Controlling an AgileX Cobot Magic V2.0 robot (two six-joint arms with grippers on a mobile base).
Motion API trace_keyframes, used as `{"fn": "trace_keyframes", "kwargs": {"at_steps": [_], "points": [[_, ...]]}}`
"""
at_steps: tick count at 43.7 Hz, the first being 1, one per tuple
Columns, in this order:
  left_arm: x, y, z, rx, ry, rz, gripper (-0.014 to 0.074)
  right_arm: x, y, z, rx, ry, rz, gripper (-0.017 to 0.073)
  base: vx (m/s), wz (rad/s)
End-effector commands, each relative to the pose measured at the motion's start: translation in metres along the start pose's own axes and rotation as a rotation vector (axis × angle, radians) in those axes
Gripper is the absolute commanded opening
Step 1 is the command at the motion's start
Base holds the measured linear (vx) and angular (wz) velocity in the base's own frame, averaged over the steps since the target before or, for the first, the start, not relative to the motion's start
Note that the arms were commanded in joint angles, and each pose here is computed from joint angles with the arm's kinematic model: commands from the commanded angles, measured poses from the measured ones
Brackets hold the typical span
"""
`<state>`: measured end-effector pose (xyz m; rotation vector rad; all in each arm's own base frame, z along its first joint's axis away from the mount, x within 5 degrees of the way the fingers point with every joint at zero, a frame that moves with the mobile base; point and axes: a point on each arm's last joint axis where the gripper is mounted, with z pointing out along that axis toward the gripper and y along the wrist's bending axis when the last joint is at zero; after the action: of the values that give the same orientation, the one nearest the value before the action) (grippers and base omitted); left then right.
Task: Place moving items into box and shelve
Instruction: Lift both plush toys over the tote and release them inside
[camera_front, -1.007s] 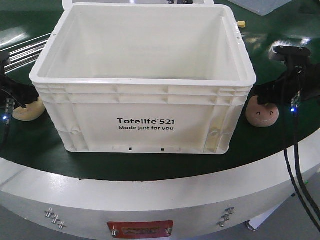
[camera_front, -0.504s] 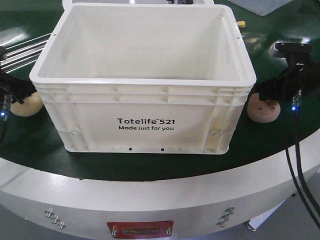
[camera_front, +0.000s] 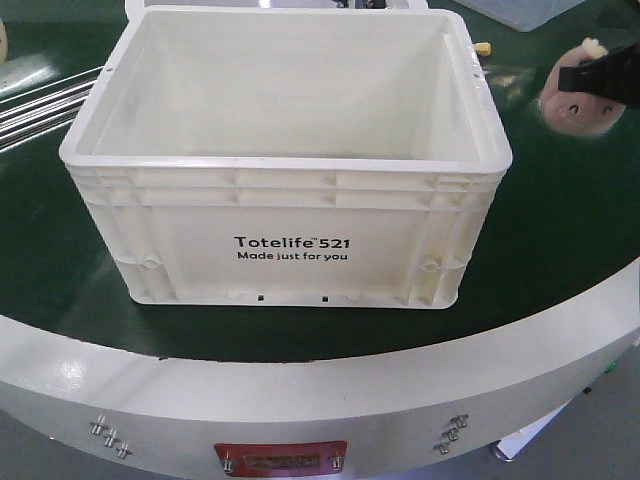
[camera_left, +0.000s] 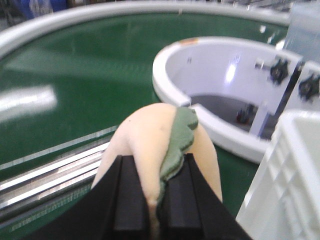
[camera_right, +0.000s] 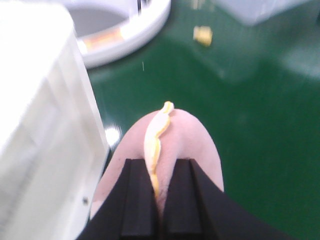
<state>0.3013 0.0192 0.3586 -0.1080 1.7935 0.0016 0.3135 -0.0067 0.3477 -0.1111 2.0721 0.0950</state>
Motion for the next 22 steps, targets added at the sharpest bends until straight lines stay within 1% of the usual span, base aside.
{"fn": "trace_keyframes", "kwargs": {"at_steps": [1, 4, 5, 12, 14, 17, 20, 22], "points": [[-0.035, -0.006, -0.026, 0.019, -0.2, -0.007, -0.0008, -0.028, 0.001, -0.034, 0.03, -0.188, -0.009, -0.0008, 0.0, 0.0], [-0.039, -0.011, -0.033, 0.037, -0.221, 0.004, -0.0008, -0.031, 0.004, -0.042, 0.021, -0.211, -0.016, -0.0008, 0.0, 0.0], [-0.04, -0.012, -0.034, 0.042, -0.225, 0.007, -0.0008, -0.032, 0.005, -0.045, 0.014, -0.221, -0.01, -0.0008, 0.0, 0.0], [-0.042, -0.031, -0.041, 0.11, -0.237, 0.017, -0.0008, -0.037, 0.011, -0.056, -0.028, -0.266, -0.009, -0.0006, 0.0, 0.0], [-0.042, -0.037, -0.042, 0.134, -0.24, 0.019, -0.0008, -0.039, 0.016, -0.056, -0.049, -0.277, -0.024, -0.0006, 0.0, 0.0], [-0.04, -0.047, -0.042, 0.169, -0.235, 0.023, -0.0008, -0.04, 0.027, -0.057, -0.086, -0.291, -0.074, -0.0005, 0.0, 0.0], [-0.039, -0.059, -0.043, 0.211, -0.24, 0.027, -0.0008, -0.041, 0.043, -0.056, -0.137, -0.303, -0.118, -0.0004, 0.0, 0.0], [-0.039, -0.066, -0.044, 0.239, -0.247, 0.029, -0.0008, -0.041, 0.053, -0.056, -0.172, -0.309, -0.136, -0.0004, 0.0, 0.0]]}}
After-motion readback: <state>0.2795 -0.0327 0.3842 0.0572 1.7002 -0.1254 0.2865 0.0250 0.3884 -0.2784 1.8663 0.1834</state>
